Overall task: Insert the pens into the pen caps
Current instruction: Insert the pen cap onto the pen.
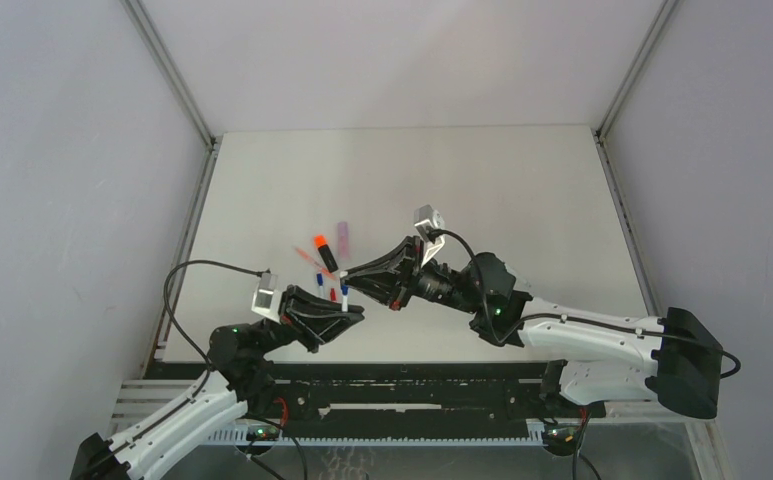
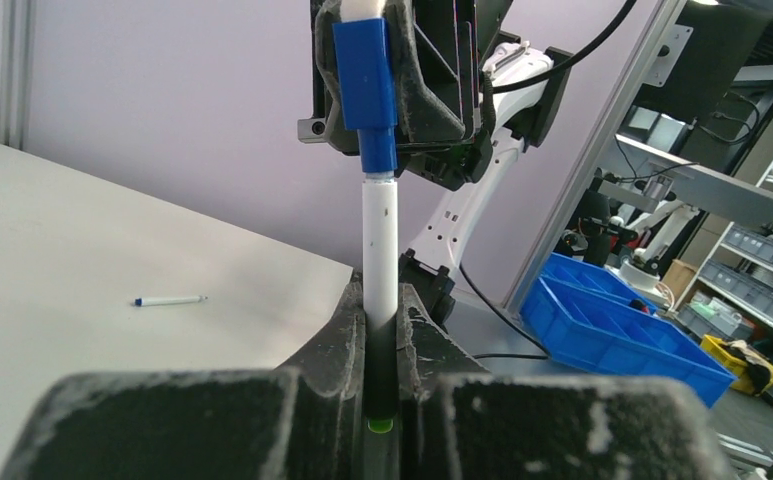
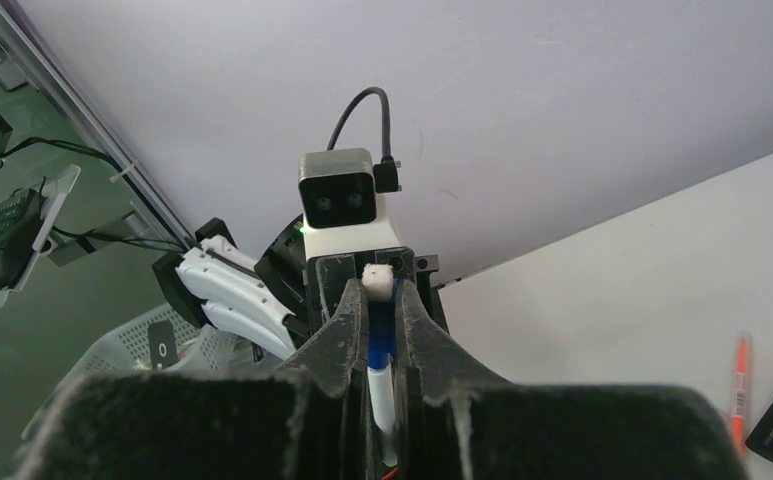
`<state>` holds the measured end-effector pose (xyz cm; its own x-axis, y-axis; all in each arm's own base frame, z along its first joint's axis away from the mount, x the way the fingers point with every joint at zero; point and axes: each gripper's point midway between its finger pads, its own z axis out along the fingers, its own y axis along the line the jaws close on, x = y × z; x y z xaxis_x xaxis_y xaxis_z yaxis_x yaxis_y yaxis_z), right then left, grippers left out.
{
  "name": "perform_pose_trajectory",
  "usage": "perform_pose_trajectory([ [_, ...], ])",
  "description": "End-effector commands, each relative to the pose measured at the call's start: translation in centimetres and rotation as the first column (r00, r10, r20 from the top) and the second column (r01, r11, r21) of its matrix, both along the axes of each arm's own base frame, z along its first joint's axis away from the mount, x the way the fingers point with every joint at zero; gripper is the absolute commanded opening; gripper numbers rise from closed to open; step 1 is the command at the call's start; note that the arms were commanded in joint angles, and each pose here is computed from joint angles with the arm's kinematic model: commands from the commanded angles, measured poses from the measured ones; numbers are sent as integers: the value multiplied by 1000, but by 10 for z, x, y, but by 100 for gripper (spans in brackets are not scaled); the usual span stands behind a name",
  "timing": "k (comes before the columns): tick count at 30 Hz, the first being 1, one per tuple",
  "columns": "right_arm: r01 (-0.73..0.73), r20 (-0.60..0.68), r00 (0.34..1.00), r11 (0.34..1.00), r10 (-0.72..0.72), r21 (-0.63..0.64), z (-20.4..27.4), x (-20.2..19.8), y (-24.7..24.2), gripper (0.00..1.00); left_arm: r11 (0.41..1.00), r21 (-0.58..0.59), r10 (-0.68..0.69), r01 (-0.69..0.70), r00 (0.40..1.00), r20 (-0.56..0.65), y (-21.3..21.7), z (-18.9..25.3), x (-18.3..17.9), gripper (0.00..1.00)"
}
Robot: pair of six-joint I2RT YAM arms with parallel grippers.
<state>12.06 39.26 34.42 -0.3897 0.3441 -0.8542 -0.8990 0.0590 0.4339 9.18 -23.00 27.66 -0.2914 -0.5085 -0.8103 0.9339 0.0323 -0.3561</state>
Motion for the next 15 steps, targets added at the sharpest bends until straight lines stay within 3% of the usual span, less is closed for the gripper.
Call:
perform_pose_trajectory([
  [1,-106,-26,994,986,103,-128,-39,-23,4,0,983,-183,52,-35,995,88,19,73,-6,0],
  [15,-184,-149,977,954,151,-235,-88,-44,-3,0,975,-219,53,-33,995,84,24,103,-7,0],
])
